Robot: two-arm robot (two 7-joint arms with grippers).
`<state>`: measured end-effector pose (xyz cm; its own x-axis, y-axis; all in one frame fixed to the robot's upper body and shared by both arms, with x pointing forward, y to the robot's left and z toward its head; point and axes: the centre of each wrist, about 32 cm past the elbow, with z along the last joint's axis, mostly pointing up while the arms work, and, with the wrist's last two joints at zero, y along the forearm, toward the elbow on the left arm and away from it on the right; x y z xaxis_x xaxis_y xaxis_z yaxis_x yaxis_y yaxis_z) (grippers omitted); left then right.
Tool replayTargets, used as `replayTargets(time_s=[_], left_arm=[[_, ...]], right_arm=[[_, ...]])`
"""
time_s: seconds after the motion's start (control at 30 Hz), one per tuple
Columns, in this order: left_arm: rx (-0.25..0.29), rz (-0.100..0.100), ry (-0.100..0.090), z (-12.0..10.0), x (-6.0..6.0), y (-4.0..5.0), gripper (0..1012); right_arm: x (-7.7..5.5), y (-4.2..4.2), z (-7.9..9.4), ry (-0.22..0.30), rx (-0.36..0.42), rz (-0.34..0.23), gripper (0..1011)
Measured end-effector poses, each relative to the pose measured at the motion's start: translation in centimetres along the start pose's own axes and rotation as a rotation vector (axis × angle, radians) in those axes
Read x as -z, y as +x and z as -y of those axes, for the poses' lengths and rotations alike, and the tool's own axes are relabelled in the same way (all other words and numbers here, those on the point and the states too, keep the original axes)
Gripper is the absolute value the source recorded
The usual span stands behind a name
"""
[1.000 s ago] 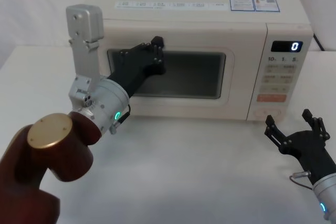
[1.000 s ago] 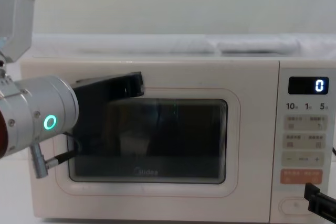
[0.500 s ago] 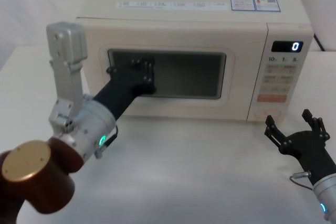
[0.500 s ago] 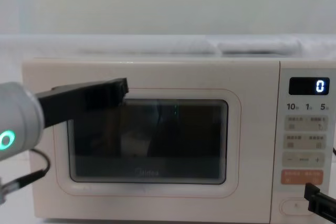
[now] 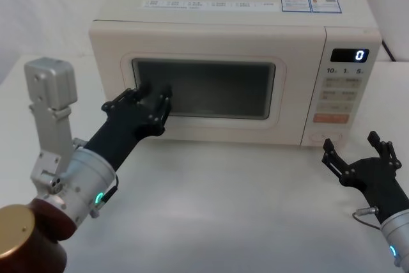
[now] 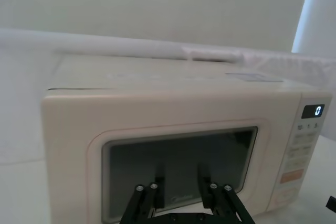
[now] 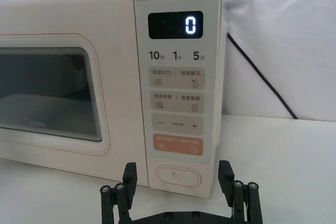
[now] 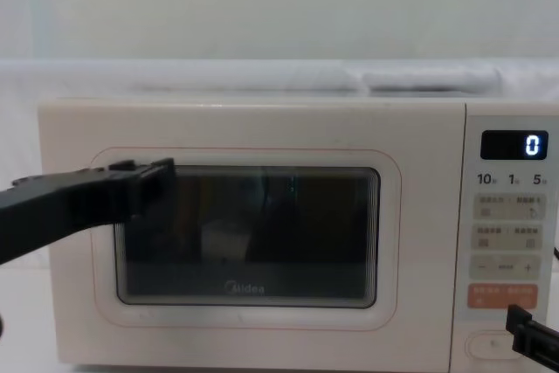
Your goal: Press the button to open the microwave door with one hand; close the microwave door with the other hand.
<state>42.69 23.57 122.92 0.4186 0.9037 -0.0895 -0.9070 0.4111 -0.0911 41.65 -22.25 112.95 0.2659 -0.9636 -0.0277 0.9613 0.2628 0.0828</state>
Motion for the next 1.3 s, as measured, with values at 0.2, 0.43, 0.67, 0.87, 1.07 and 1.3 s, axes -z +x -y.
replayTargets(time_s=[0.2,0.43,0.67,0.87,1.07,1.3], left_arm=[[-0.025,-0.001,-0.001,-0.9,0.6,0.45,593],[-0.078,-0.009,0.011,-2.2,2.2,1.10,808],[-0.130,-0.028,0.038,-3.2,4.0,1.59,988],[-0.170,-0.048,0.061,-3.9,5.5,1.94,1001],[-0.198,-0.061,0.080,-4.2,6.5,2.22,1001],[-0.215,-0.066,0.101,-4.3,7.2,2.41,1001]], right_arm=[[0.0,0.00,0.0,0.000,0.000,0.000,1002],[0.0,0.00,0.0,0.000,0.000,0.000,1002],[0.0,0.00,0.0,0.000,0.000,0.000,1002],[0.0,0.00,0.0,0.000,0.000,0.000,1002],[0.0,0.00,0.0,0.000,0.000,0.000,1002],[0.0,0.00,0.0,0.000,0.000,0.000,1002]])
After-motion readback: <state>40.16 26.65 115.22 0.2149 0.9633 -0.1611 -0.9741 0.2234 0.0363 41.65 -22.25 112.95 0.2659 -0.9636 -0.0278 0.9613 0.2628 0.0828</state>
